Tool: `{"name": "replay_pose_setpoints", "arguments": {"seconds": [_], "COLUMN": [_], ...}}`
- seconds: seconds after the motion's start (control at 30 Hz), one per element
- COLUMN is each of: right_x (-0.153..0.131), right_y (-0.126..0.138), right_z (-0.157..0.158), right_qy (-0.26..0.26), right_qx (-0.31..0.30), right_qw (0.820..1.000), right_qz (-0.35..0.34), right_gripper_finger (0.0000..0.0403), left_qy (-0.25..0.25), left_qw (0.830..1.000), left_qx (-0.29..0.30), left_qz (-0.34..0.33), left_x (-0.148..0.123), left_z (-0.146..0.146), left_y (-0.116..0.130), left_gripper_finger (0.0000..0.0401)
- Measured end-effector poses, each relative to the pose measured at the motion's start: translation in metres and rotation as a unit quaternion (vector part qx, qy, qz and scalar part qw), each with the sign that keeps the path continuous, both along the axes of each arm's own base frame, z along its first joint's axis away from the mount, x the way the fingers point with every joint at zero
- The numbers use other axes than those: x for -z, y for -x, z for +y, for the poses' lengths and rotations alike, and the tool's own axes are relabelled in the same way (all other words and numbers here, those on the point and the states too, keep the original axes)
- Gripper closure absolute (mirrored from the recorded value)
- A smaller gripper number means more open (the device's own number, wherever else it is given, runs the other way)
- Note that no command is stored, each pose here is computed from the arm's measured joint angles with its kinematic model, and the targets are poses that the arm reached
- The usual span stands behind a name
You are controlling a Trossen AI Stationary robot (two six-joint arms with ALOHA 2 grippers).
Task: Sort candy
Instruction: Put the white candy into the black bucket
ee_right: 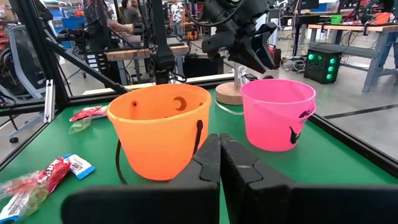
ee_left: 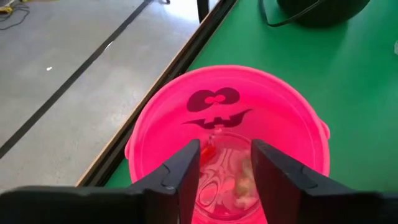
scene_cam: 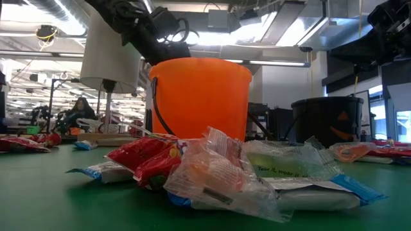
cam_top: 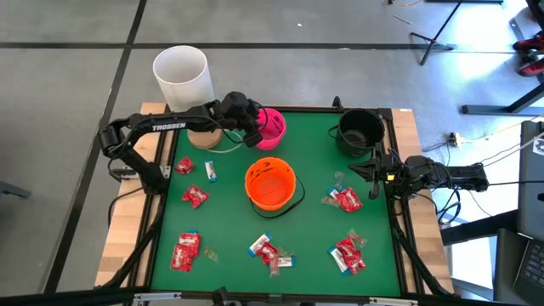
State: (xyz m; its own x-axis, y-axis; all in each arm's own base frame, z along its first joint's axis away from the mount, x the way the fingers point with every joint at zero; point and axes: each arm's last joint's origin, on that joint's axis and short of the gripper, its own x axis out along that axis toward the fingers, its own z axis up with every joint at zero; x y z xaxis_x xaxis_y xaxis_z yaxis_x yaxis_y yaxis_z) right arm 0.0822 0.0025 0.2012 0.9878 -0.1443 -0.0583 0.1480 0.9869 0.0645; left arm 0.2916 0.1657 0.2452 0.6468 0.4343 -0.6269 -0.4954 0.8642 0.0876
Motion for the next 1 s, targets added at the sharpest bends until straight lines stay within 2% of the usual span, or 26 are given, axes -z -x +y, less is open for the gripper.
{"name": "replay_pose_setpoints", "arguments": {"seconds": [0.13, 0.53, 0.77, 1.0], "right_x": [0.000, 0.000, 0.000, 0.000], "right_y": [0.000, 0.000, 0.000, 0.000], "right_z": [0.000, 0.000, 0.000, 0.000], "right_qy": [0.000, 0.000, 0.000, 0.000], "right_qx": [0.000, 0.000, 0.000, 0.000], "right_qw": [1.000, 1.000, 1.000, 1.000], "right_qz": [0.000, 0.001, 0.002, 0.002], "right_gripper_finger": [0.0402, 0.0402, 0.0402, 0.0402], "left_qy": [0.000, -0.041, -0.069, -0.061], "left_qw": [1.000, 0.998, 0.997, 0.998], "left_qx": [0.001, 0.030, 0.018, 0.020], "left_qz": [0.000, -0.046, -0.014, 0.003], "left_x": [-0.004, -0.045, -0.059, -0.059], "left_z": [-0.002, -0.032, -0.058, -0.072], "left_y": [0.002, 0.015, 0.028, 0.032], "left_gripper_finger": [0.0260, 0.0260, 0.0260, 0.0260]}}
